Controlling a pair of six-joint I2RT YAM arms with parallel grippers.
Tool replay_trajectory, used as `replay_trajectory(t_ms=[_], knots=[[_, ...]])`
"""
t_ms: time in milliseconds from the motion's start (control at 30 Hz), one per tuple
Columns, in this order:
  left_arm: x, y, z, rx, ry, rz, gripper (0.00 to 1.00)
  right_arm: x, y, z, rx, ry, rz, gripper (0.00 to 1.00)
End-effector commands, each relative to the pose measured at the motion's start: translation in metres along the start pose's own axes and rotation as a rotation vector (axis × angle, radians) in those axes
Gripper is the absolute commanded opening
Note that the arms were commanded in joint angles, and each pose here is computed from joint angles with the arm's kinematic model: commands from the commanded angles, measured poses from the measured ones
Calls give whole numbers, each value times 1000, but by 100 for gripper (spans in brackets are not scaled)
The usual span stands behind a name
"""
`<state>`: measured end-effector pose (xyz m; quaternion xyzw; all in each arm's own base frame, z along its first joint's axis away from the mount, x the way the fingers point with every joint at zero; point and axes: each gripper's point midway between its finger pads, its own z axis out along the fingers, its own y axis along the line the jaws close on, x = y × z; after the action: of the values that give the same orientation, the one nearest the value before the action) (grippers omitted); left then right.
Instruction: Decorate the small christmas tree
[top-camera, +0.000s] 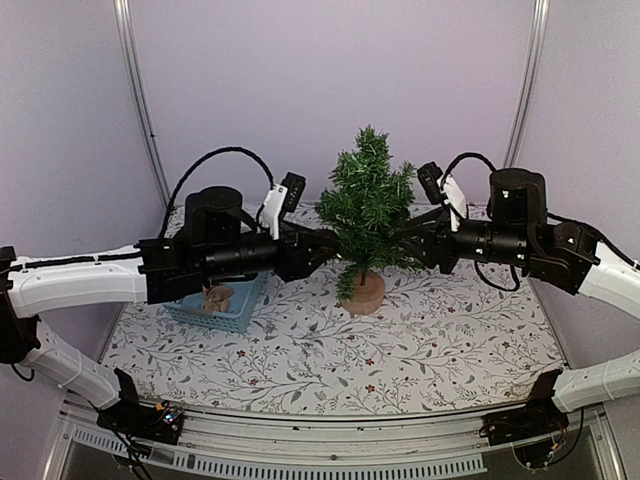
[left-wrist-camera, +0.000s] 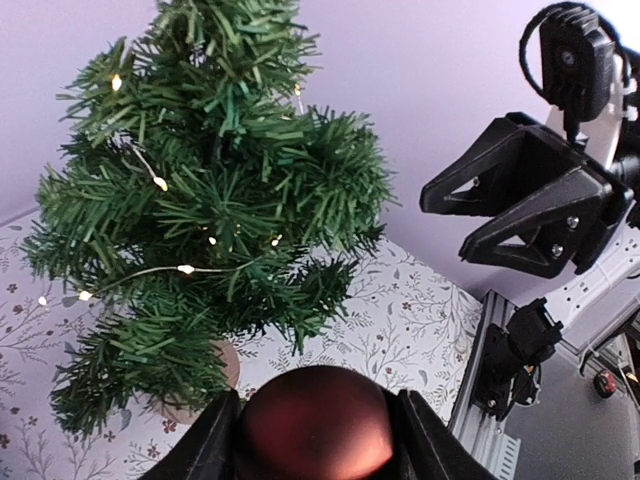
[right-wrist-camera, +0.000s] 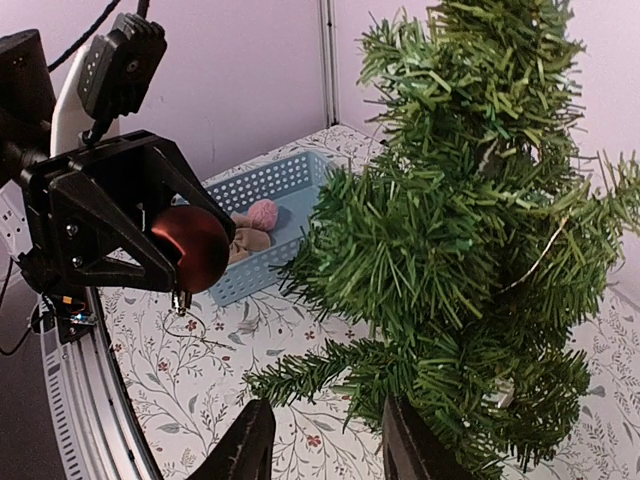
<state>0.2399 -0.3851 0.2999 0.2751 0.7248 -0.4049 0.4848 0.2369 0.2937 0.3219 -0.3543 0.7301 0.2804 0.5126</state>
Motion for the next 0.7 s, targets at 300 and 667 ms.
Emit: replay_trajectory(t_ms=[300, 667], knots=[[18, -10, 9, -22, -31, -34, 0, 47, 25, -6, -62, 21, 191, 35], [-48, -19, -4, -53, -158, 38, 0, -6, 15, -17, -10, -125, 98, 32]])
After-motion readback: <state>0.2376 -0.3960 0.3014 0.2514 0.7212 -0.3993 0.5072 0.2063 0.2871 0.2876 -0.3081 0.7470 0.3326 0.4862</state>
